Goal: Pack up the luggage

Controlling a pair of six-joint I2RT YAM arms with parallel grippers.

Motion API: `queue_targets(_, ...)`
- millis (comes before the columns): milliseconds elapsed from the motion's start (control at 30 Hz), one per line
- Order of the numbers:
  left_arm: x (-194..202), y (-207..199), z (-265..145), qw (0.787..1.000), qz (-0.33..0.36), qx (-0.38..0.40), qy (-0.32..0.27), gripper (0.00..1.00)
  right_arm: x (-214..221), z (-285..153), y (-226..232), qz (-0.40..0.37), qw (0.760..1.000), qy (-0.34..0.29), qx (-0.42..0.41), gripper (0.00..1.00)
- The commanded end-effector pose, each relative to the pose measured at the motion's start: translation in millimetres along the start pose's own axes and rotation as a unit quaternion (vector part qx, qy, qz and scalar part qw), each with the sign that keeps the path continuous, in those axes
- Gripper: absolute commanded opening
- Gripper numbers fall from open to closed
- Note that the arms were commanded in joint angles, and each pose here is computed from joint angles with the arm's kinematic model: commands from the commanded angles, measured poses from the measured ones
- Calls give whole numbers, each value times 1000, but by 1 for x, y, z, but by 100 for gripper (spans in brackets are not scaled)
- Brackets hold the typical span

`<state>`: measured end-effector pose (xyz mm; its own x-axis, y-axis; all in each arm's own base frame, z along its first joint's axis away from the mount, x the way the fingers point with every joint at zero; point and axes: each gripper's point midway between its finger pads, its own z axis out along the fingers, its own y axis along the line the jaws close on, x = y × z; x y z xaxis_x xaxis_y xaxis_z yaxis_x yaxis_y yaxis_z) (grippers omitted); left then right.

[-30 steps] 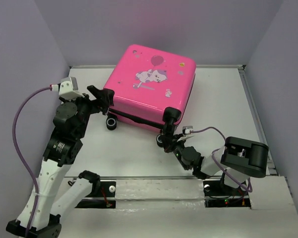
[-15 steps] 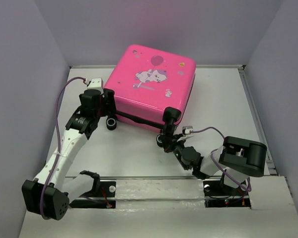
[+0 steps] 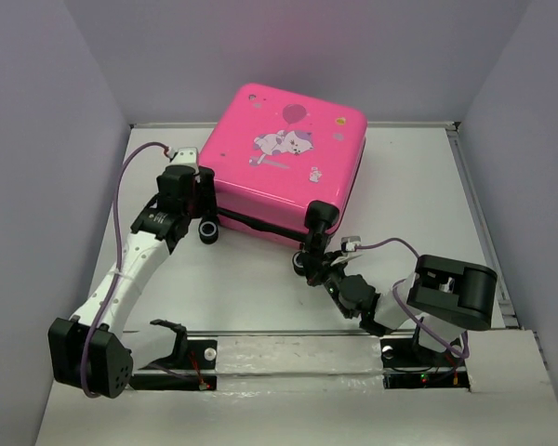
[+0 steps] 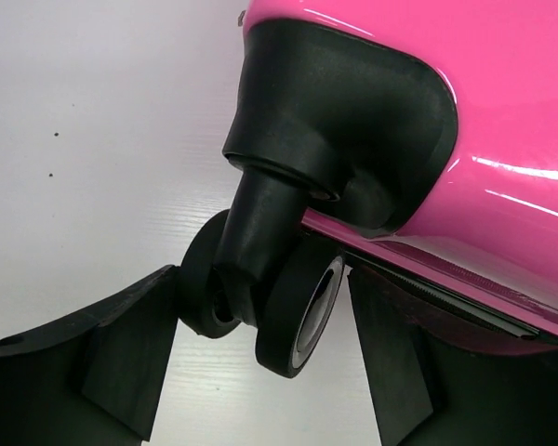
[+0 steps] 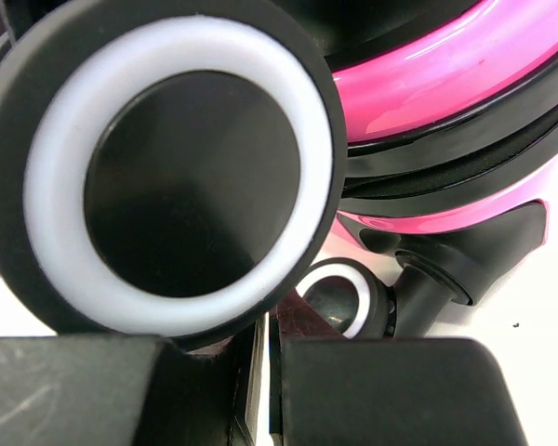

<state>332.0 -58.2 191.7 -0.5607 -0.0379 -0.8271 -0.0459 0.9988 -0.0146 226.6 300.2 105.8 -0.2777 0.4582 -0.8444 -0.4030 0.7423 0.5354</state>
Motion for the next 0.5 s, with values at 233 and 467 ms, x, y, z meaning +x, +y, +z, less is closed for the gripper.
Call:
queue_targets(233, 2, -10, 5, 999, -5, 35, -6, 17, -12, -7, 39, 33, 996, -9, -81, 7)
queue_targets(467, 3, -45, -4, 989, -37, 141, -10, 6, -20, -9, 31, 3, 998, -1, -59, 7)
